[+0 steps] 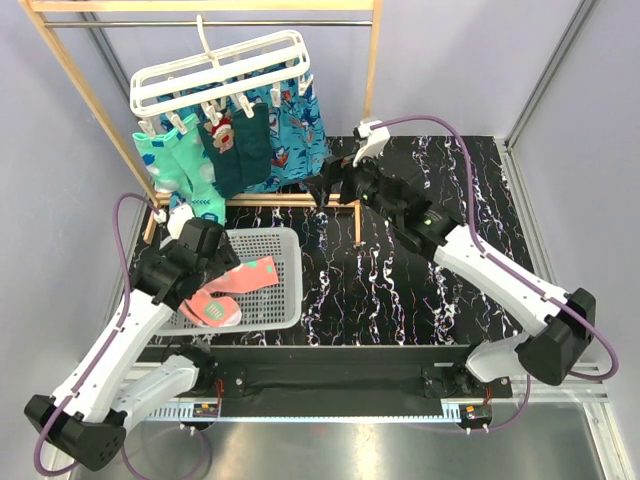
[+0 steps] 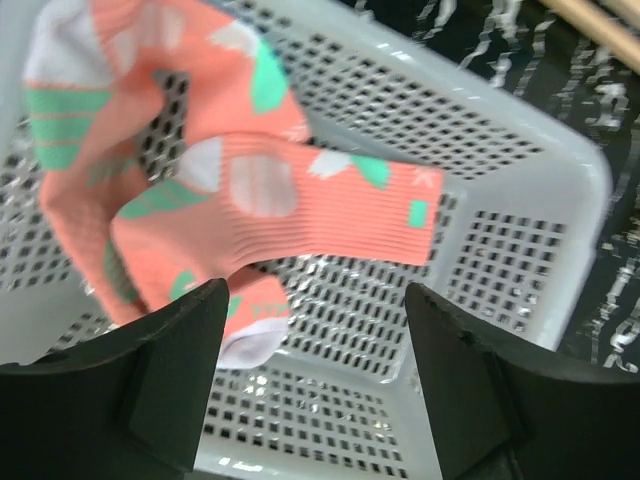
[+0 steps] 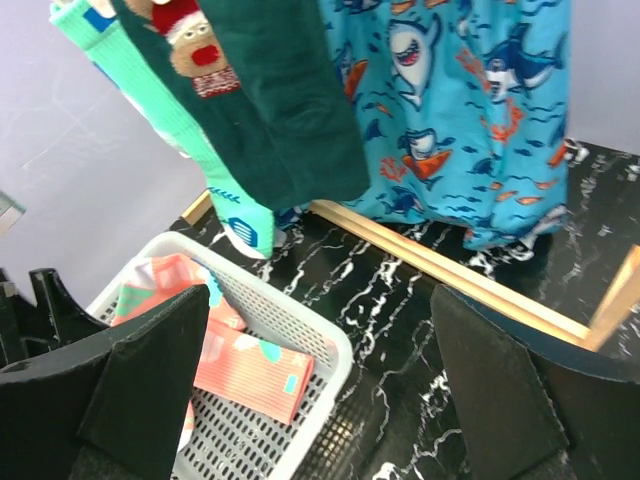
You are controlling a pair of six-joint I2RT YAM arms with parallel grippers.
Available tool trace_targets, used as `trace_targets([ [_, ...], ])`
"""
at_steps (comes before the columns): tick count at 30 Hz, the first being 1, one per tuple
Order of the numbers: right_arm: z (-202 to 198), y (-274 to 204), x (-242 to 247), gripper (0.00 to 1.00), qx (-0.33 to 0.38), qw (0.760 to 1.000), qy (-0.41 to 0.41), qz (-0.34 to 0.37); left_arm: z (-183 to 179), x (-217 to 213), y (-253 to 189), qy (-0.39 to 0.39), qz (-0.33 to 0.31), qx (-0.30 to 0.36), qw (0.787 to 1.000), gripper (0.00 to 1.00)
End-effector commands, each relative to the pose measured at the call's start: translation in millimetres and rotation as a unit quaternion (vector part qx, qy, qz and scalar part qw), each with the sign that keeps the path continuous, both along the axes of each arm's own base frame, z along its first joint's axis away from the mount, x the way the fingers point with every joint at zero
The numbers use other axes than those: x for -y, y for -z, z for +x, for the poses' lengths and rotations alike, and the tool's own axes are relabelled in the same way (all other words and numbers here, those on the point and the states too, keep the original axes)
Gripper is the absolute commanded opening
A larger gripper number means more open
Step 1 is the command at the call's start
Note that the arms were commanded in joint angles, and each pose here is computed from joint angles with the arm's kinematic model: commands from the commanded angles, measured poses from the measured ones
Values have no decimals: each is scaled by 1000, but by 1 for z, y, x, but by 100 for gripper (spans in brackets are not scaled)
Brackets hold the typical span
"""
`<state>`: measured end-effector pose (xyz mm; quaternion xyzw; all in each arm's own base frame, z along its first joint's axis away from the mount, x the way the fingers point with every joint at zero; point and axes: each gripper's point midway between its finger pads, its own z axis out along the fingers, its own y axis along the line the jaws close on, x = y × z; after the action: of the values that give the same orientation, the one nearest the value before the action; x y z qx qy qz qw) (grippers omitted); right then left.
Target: Remove the socks clipped to the hanger
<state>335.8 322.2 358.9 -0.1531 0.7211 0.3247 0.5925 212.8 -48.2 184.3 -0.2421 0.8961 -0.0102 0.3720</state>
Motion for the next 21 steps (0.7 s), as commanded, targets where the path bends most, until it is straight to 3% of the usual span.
trace_targets([
  [1, -2, -8, -22, 98, 26, 998, -45, 25, 27, 34, -33, 79, -50, 74, 993, 77],
  [4, 5, -4, -45, 98, 32, 996, -79, 28, 42, 52, -32, 119, -82, 95, 985, 86],
  [10, 33, -2, -84, 98, 78, 990, -116, 9, 58, 62, -50, 184, -147, 164, 958, 86],
  [13, 63, 0, -99, 98, 80, 993, -89, 6, 64, 51, -65, 185, -139, 209, 950, 87],
  [21, 114, 18, -138, 99, 114, 991, -75, -10, 64, 41, -67, 192, -117, 222, 949, 88],
])
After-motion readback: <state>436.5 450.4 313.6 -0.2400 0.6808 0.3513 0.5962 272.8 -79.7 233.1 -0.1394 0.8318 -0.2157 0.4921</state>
